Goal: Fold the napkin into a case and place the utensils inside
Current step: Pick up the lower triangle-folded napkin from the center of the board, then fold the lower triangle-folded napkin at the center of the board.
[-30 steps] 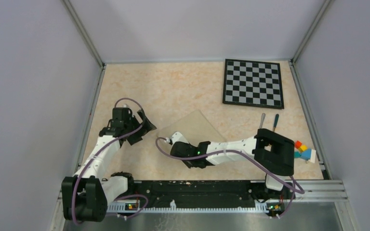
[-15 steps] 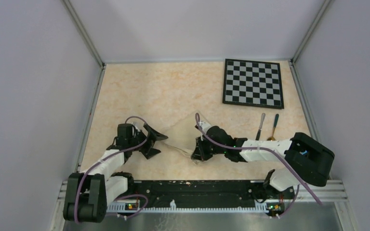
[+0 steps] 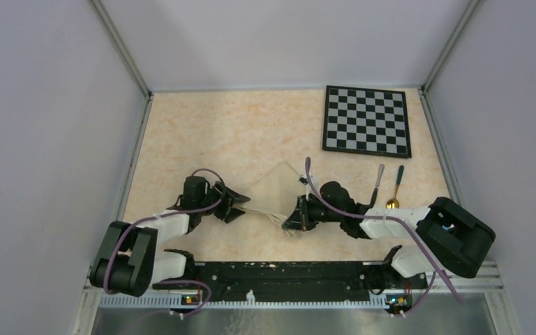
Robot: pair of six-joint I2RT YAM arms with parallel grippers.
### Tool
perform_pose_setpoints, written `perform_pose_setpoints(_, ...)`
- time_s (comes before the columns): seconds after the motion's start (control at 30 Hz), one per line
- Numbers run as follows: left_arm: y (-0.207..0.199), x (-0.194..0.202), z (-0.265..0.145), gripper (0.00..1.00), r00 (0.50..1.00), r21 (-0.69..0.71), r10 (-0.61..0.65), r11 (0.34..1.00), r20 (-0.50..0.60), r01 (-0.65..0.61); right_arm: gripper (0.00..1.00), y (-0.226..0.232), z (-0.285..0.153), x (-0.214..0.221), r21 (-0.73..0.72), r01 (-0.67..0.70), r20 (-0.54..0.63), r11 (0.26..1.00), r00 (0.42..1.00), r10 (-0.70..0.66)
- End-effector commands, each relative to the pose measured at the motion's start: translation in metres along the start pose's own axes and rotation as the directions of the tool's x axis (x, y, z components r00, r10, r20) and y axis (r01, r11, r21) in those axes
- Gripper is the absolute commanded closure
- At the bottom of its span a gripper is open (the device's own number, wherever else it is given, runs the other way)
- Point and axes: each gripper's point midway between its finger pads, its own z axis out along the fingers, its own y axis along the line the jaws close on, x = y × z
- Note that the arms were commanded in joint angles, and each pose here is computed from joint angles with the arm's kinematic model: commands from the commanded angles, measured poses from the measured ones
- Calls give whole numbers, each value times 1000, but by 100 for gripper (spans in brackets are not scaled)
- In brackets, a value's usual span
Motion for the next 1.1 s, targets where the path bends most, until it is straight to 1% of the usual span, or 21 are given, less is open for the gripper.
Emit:
perform_pose_setpoints(0.0, -27, -27, 3, 44, 990, 8, 77, 997, 121, -79, 100, 18, -1, -10, -103, 32, 33, 994, 999, -29)
perform_pose_setpoints(0.13, -32, -37, -5, 58, 976, -44, 112, 993, 184, -106, 100, 17, -1, 0, -132, 25, 11, 991, 1000, -24)
perform_pose_setpoints(0.23, -35, -36, -7, 75, 977, -38, 115, 993, 180, -110, 100, 17, 0, 5, -149, 30, -5, 988, 1000, -31)
perform_pose_setpoints(0.27, -36, -35, -8, 79, 977, -34, 116, 993, 177, -111, 100, 16, 0, 7, -152, 28, -11, 988, 999, -30)
perform_pose_setpoints(0.33, -38, -36, -11, 83, 975, -53, 121, 992, 186, -113, 100, 16, 2, 10, -157, 19, -25, 987, 999, -24)
perform_pose_setpoints(0.4, -32, -39, -17, 85, 972, -120, 120, 988, 203, -97, 100, 15, 4, 14, -163, 1, -41, 987, 999, -7)
perform_pose_setpoints(0.47, -34, -42, -26, 92, 964, -154, 127, 984, 235, -92, 100, 18, 5, 18, -191, -24, -65, 981, 998, 12)
perform_pose_setpoints(0.5, -37, -43, -30, 98, 959, -169, 127, 982, 252, -86, 100, 19, 7, 21, -200, -45, -82, 979, 996, 29)
perform_pose_setpoints(0.53, -38, -44, -33, 100, 956, -183, 123, 980, 266, -75, 100, 21, 8, 23, -212, -65, -94, 975, 995, 45)
perform_pose_setpoints(0.6, -48, -45, -38, 100, 948, -207, 119, 977, 296, -58, 100, 23, 11, 28, -234, -87, -113, 968, 992, 62)
perform_pose_setpoints(0.73, -56, -42, -32, 100, 937, -312, 120, 950, 329, -12, 100, 25, 13, 34, -266, -125, -134, 956, 987, 91)
perform_pose_setpoints(0.83, -60, -41, -23, 100, 927, -431, 124, 901, 355, 44, 100, 23, 11, 38, -262, -145, -146, 954, 983, 109)
perform_pose_setpoints(0.87, -57, -39, -20, 100, 924, -481, 117, 873, 364, 79, 100, 23, 10, 38, -259, -146, -144, 955, 983, 112)
perform_pose_setpoints(0.93, -61, -36, -12, 100, 918, -554, 133, 826, 374, 106, 100, 19, 7, 42, -238, -156, -147, 959, 982, 123)
perform_pose_setpoints(0.97, -63, -34, -6, 100, 917, -580, 140, 807, 374, 114, 100, 16, 6, 43, -224, -157, -146, 962, 981, 126)
perform_pose_setpoints(1.07, -68, -31, 12, 100, 914, -605, 150, 787, 377, 120, 100, 4, 2, 47, -174, -155, -148, 973, 981, 129)
